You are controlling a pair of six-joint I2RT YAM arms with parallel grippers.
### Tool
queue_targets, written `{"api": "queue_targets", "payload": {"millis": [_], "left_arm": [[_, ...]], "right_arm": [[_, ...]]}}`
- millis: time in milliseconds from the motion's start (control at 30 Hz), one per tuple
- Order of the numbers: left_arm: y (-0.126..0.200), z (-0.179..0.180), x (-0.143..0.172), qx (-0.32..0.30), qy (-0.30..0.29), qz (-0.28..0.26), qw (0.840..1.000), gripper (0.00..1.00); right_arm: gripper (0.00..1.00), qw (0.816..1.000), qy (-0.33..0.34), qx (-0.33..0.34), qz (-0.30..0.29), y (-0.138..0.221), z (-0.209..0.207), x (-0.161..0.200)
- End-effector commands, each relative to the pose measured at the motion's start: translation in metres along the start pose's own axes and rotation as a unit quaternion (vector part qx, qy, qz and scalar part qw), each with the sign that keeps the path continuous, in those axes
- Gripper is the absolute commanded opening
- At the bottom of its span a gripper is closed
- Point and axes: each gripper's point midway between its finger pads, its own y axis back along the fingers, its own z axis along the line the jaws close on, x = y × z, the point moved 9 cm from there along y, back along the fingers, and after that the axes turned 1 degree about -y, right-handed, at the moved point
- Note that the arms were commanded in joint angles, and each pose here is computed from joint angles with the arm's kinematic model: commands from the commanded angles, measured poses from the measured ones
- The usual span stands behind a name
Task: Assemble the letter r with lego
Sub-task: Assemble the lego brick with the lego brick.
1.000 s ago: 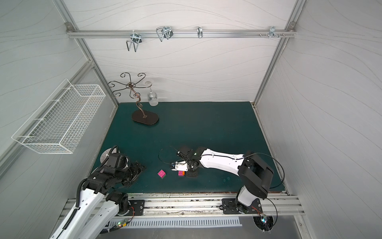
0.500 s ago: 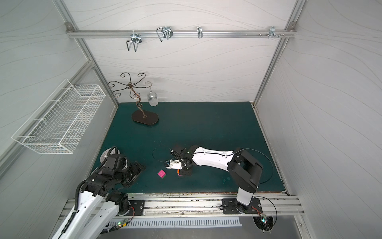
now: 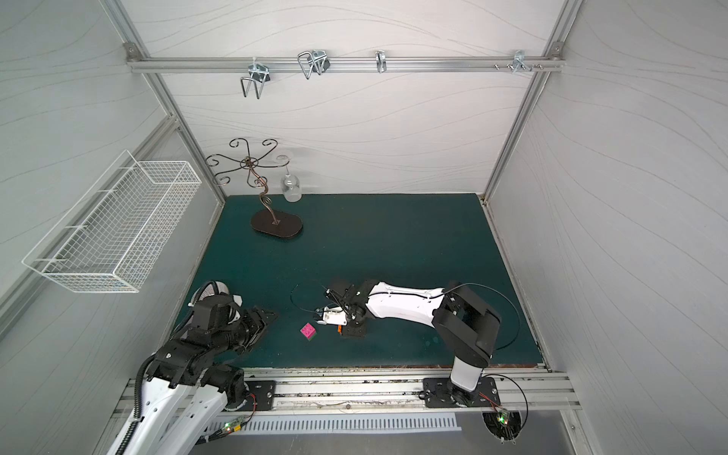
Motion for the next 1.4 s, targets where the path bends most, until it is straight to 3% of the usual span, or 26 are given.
{"api": "queue_targets", "payload": {"millis": [0,367,967,1133,1367], "left_arm": [[0.015,-0.02,-0.003,0.075,-0.018,-0.025,0.997,0.6],[0.018,-0.025,-0.001,0.114,-0.031,-0.022,0.993,0.59],[0.022,-0.034,-0.001,0.142,-0.051,-0.021,0.988,0.66],[0.027,-0.045,0.0,0.184,-0.083,-0.017,0.979,0.57],[0.04,-0.061,0.004,0.271,-0.126,-0.016,0.954,0.27]], "right_arm": [[0.0,1.0,0.0,-0.013,0.024,-0.008,0.007,0.01],[0.0,0.999,0.014,-0.028,0.042,-0.008,0.009,0.014],[0.0,0.998,0.007,-0.055,0.041,-0.004,0.004,0.026],[0.0,0.997,0.008,-0.062,0.046,-0.005,0.001,0.026],[0.0,0.996,0.009,-0.07,0.056,-0.008,0.001,0.025]]}}
